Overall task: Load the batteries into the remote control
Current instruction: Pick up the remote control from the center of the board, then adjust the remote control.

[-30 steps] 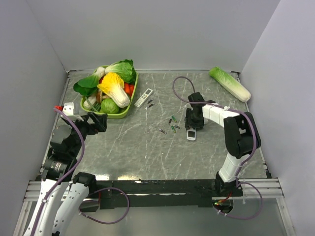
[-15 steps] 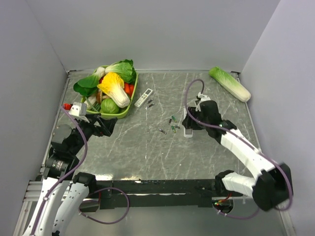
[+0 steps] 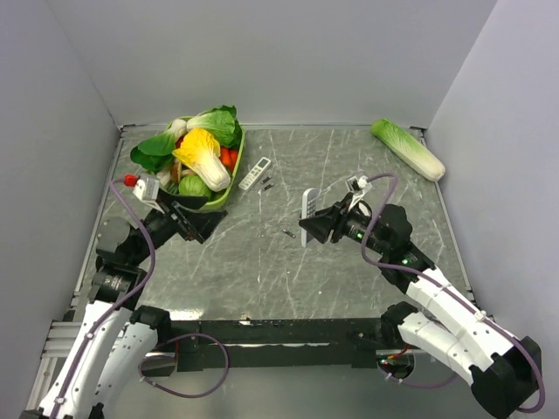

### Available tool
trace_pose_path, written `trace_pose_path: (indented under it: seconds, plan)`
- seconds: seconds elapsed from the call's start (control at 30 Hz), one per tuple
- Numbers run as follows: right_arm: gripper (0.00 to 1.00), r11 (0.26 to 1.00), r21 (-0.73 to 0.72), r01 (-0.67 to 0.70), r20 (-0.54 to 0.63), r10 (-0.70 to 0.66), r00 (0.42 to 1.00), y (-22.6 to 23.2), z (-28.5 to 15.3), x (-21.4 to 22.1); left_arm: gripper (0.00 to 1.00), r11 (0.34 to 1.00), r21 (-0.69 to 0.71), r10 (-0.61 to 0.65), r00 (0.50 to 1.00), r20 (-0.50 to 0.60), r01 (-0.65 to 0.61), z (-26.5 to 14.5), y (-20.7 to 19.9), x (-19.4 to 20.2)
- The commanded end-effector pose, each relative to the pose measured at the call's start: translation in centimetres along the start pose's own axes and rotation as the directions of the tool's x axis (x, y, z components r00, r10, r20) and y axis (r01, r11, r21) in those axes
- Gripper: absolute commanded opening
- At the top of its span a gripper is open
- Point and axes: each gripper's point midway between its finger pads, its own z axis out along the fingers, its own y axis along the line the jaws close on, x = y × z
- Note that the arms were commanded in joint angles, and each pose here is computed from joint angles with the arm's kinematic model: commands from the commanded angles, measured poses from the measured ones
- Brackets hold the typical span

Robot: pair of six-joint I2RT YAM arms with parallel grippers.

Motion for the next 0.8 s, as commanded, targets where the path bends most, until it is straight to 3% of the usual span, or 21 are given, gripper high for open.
trace_pose_path:
  seconds: [0.0,0.17,0.77]
  plan:
    - [0.2,0.969,-0.237,0.073,0.197,-0.025,0.98,5.5,-0.8,-4.5,0.97,0.974,0.22,-0.06,0.998,0.014,0.056,0.4,-4.1,-0.3]
    - [0.2,0.941,-0.335,0.046,0.247,0.04,0.968,7.4,-1.4,-5.4,0.97,0.954,0.289,-0.09,0.996,0.016,0.081,1.1,-5.5,0.4]
    - [0.2,0.872,-0.489,0.041,0.242,0.09,0.966,10.8,-2.0,-5.1,0.97,0.873,0.436,-0.136,0.969,-0.207,0.216,7.9,-11.9,7.8]
